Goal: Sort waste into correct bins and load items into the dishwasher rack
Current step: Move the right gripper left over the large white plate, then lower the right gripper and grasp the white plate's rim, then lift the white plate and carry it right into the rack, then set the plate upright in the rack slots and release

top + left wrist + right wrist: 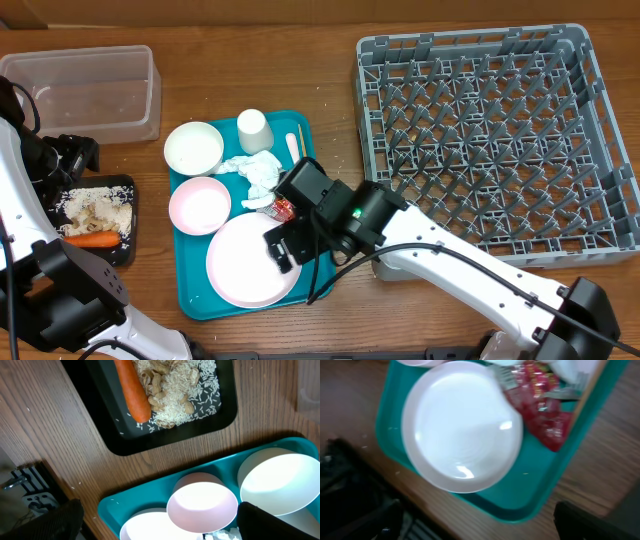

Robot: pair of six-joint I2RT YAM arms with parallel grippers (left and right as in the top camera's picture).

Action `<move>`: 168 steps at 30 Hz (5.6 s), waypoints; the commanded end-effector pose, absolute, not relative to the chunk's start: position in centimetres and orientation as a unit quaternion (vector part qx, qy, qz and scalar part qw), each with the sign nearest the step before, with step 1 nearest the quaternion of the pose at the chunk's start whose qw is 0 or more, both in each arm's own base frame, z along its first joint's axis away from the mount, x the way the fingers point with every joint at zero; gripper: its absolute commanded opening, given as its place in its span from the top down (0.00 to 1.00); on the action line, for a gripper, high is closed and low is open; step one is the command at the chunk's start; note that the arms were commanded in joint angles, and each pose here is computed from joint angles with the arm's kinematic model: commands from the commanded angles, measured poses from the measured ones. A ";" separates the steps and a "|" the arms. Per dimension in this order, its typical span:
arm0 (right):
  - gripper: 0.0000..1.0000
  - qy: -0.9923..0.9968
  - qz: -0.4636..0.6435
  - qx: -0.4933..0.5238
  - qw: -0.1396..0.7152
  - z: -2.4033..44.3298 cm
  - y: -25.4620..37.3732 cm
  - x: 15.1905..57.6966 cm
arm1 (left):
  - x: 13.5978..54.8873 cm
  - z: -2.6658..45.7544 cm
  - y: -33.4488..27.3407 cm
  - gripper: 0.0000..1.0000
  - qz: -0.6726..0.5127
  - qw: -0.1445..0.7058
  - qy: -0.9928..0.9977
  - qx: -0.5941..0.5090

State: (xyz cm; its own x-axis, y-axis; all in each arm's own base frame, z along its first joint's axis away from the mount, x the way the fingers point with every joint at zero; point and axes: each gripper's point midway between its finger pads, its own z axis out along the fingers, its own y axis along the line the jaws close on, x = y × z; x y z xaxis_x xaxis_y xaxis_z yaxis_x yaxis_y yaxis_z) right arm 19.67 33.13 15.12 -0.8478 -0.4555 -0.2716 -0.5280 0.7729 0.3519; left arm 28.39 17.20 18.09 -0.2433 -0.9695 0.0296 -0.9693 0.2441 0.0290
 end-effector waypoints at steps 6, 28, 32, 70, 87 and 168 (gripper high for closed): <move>0.00 0.955 0.211 -0.200 0.066 13.4 34.2 20.1 | 28.2 18.7 17.2 0.00 -0.006 0.009 -0.790 0.614; 0.21 0.990 0.110 -0.090 0.020 4.3 33.1 20.7 | 28.2 18.7 17.2 0.00 -0.006 0.010 -0.790 0.614; 0.25 0.992 0.103 -0.076 0.022 2.9 33.3 20.7 | 28.2 18.7 17.2 0.00 -0.006 0.010 -0.790 0.614; 0.96 0.992 0.101 -0.072 0.012 6.6 33.4 20.1 | 28.2 18.7 17.2 0.00 -0.006 0.010 -0.790 0.614; 0.96 0.981 0.007 -0.048 0.188 21.7 23.2 24.8 | 28.2 18.7 17.2 0.00 -0.006 0.010 -0.790 0.614; 0.00 0.940 0.249 -0.073 0.223 25.0 25.0 38.5 | 28.2 18.7 17.2 0.00 -0.006 0.010 -0.790 0.614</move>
State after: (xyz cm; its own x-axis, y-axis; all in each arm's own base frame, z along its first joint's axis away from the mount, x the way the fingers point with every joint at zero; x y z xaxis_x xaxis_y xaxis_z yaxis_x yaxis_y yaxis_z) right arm 40.73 20.32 25.99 -0.8428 0.0501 -0.5359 -0.1402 0.9408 0.3085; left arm 28.38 17.21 18.09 -0.2433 -0.9695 0.0294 -0.9693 0.2441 0.0293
